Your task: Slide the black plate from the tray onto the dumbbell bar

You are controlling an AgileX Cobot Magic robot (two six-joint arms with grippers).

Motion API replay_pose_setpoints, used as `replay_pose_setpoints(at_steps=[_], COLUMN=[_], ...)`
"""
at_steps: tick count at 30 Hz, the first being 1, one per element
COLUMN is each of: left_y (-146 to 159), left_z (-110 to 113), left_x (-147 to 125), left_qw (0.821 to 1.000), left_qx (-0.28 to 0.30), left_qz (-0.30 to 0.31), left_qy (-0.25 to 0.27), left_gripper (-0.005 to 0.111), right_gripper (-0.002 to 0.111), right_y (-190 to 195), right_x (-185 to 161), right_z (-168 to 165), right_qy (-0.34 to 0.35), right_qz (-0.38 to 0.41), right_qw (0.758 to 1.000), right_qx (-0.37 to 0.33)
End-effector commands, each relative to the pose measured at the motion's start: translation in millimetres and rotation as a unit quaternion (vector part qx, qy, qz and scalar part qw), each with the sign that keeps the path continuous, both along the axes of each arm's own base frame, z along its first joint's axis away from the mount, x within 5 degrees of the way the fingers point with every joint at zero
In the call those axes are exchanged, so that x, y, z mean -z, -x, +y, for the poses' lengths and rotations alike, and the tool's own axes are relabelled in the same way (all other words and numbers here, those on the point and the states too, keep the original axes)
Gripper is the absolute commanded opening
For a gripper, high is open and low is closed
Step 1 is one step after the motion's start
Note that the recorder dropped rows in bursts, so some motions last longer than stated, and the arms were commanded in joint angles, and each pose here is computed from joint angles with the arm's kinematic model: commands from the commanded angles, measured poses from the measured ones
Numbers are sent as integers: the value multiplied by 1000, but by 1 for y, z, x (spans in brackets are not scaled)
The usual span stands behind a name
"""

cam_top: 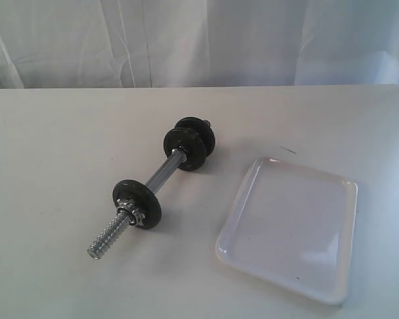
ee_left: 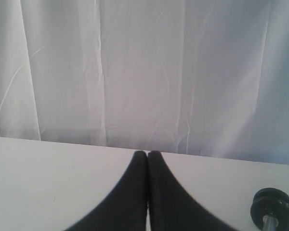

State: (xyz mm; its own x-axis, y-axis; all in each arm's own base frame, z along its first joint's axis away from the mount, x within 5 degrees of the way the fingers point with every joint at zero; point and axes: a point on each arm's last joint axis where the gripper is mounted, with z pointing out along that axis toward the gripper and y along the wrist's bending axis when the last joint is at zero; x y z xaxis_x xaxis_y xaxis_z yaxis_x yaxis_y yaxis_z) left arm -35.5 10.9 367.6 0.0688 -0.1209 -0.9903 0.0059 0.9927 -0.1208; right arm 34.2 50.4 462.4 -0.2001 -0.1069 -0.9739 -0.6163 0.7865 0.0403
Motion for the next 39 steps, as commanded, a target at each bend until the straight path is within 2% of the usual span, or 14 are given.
replay_pose_setpoints(at_steps=[1, 6, 11, 19, 24, 27, 39], left_y=[-15, -41, -60, -74, -76, -77, -85], left_z=[-6, -15, -20, -22, -22, -21, -12], left_x=[18, 59, 106, 172, 203, 214, 206], left_qw=[999, 992, 979, 961, 947, 946, 970], left_qx=[27, 62, 73, 75, 73, 56, -17], left_qz=[15, 87, 168, 266, 312, 316, 239], left_qy=[26, 70, 93, 28, 25, 41, 50], left_gripper=[0, 0, 0, 0, 0, 0, 0], right_gripper=[0, 0, 0, 0, 0, 0, 0], right_y=[1, 1, 1, 1, 1, 1, 1], right_x=[0, 0, 0, -1, -1, -1, -1], right_z=[-1, -1, -1, -1, -1, -1, -1], right_qy=[-1, -4, -4, -5, -5, -5, -5], right_qz=[-5, -3, -3, -4, -4, -4, -3], right_qw=[1000, 1000, 1000, 1000, 1000, 1000, 1000], right_qx=[4, 4, 4, 4, 4, 4, 4])
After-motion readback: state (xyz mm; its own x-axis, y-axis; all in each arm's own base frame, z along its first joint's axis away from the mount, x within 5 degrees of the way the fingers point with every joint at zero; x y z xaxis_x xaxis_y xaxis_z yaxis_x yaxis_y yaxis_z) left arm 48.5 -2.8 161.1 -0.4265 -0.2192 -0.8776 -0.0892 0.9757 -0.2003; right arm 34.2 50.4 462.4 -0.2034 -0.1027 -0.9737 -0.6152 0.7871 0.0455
